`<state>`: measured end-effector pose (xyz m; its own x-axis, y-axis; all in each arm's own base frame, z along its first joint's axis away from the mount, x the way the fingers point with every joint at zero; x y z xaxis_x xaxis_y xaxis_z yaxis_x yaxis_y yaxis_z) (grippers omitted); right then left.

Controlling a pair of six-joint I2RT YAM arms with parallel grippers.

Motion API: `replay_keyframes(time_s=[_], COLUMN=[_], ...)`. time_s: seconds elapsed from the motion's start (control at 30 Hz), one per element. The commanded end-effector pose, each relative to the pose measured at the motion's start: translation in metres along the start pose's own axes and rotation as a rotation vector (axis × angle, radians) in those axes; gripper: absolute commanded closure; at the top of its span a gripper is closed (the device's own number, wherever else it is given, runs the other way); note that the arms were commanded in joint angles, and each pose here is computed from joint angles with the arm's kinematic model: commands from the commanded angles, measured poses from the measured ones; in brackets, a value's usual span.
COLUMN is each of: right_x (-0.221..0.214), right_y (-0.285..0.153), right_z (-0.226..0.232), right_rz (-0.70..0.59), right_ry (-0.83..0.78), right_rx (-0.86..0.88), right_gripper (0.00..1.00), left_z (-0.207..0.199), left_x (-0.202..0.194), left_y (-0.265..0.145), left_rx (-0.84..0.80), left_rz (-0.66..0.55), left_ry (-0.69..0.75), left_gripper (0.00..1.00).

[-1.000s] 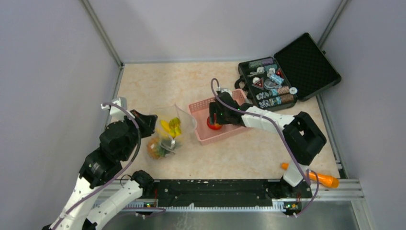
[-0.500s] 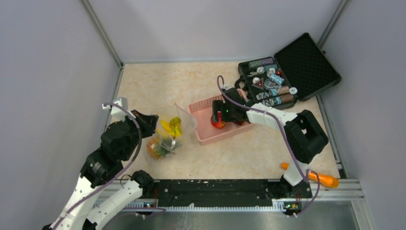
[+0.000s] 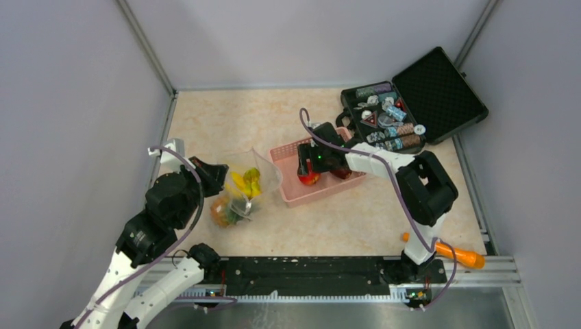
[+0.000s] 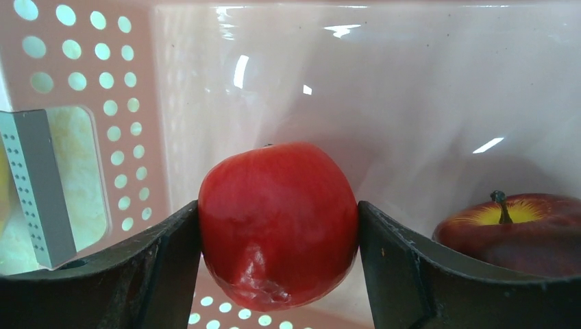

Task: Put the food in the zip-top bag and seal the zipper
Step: Pick up the fake fruit from the bin.

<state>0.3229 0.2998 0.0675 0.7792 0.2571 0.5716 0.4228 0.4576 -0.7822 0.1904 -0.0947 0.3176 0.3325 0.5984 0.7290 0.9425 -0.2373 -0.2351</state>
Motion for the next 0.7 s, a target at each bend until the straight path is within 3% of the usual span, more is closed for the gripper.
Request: replay_keyframes(time_s=[0.0, 0.67], right_x=[0.010, 0.049], right_y=[-0.010, -0.098], right_z=[0.005, 0.054], right_rz=[-0.056, -0.414], right_ry=[-0.010, 0.086], right_rx=[0.009, 0.288], right_gripper=[0.41, 0.46], left_z=[-0.008, -0.017], left_x=[0.007, 0.006], left_y=[0.001, 0.002], left_rx=[-0.033, -0.075], left_rz=[-0.031, -0.021], left_ry=[-0.024, -0.012], left_gripper=[1.00, 1.00])
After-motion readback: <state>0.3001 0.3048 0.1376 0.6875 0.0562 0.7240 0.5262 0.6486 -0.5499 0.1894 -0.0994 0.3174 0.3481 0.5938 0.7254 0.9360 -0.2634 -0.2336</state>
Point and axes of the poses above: each gripper's point midway between its finger pads, its own y axis out along the fingers, its own z axis along the line the jaws close on, x = y × z, the point moved 1 cm from there along -y, back along the fingers, and after that the axes turned 6 degrees about -y, right-handed, at the moved point
